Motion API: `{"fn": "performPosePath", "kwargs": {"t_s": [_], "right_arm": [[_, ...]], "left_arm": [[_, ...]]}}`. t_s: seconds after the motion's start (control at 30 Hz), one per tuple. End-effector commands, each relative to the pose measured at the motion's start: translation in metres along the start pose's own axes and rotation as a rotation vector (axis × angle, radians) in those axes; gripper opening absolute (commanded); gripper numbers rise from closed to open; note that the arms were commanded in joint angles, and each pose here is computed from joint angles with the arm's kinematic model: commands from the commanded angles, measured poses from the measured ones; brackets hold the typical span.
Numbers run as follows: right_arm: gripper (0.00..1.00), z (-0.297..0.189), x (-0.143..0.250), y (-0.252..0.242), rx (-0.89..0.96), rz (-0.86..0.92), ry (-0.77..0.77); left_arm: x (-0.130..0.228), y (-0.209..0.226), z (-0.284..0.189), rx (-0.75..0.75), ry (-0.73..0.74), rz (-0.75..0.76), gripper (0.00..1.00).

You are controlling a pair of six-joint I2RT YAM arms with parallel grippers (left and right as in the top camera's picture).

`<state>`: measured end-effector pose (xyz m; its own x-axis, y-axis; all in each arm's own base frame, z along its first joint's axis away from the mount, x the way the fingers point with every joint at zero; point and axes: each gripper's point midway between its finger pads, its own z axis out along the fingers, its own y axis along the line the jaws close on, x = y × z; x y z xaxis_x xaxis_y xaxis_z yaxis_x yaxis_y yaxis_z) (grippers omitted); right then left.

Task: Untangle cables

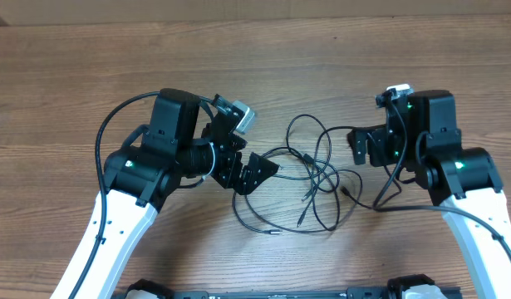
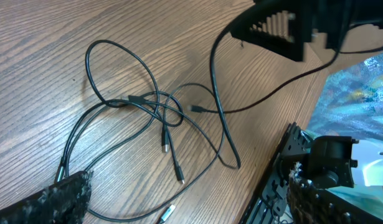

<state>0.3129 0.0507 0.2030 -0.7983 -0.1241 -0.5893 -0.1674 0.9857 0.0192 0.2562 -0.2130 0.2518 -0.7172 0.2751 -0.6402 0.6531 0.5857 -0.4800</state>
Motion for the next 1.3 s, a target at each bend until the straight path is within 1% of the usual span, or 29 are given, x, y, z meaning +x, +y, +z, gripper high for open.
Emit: {"fn": "performPosePath", "kwargs": {"t_s": [0.0,0.13,0.23,0.3,0.33,0.37,0.5,0.53,0.67,0.77,0.83,0.97,1.13,1.27], "right_arm": [[1.00,-0.005,-0.004,-0.059,0.344,0.077,-0.004],[1.00,-0.009,0.001,-0.089,0.536,0.072,0.025],[1.00,-0.019,0.004,-0.108,0.678,0.135,0.018],[1.00,-0.023,0.002,-0.114,0.723,0.166,-0.001],[1.00,-0.023,0.001,-0.114,0.717,0.180,-0.010],[1.00,-0.019,0.001,-0.109,0.681,0.185,-0.011],[1.00,0.005,0.001,-0.068,0.407,0.193,0.017],[1.00,0.014,0.001,-0.044,0.259,0.198,0.030],[1.00,0.019,0.001,-0.009,0.050,0.203,0.051],[1.00,0.019,0.003,0.002,-0.013,0.206,0.064],[1.00,0.019,0.004,0.004,-0.023,0.206,0.069],[1.00,0.019,0.002,0.004,-0.022,0.206,0.062],[1.00,0.020,-0.002,0.004,-0.025,0.210,0.042],[1.00,0.020,-0.003,0.004,-0.025,0.212,0.041]], "left_arm": [[-0.005,-0.002,-0.004,-0.006,-0.016,0.007,1.00],[-0.005,-0.002,-0.004,-0.006,-0.015,0.006,1.00],[-0.004,-0.002,-0.004,-0.006,-0.015,0.006,1.00],[-0.004,-0.002,-0.004,-0.006,-0.015,0.006,1.00],[-0.004,-0.002,-0.004,-0.006,-0.015,0.006,1.00],[-0.004,-0.002,-0.004,-0.007,-0.015,0.006,1.00],[-0.004,0.006,-0.004,-0.050,-0.015,-0.018,1.00],[-0.004,0.011,-0.004,-0.083,-0.017,-0.056,1.00],[-0.003,0.017,-0.005,-0.118,-0.016,-0.088,1.00],[0.000,0.017,-0.005,-0.117,-0.005,-0.095,1.00],[0.004,0.017,-0.005,-0.118,0.012,-0.107,1.00],[0.019,0.016,0.001,-0.106,0.077,-0.195,1.00],[0.034,0.013,0.025,-0.070,0.176,-0.235,1.00],[0.045,0.008,0.052,-0.038,0.255,-0.226,0.99]]}}
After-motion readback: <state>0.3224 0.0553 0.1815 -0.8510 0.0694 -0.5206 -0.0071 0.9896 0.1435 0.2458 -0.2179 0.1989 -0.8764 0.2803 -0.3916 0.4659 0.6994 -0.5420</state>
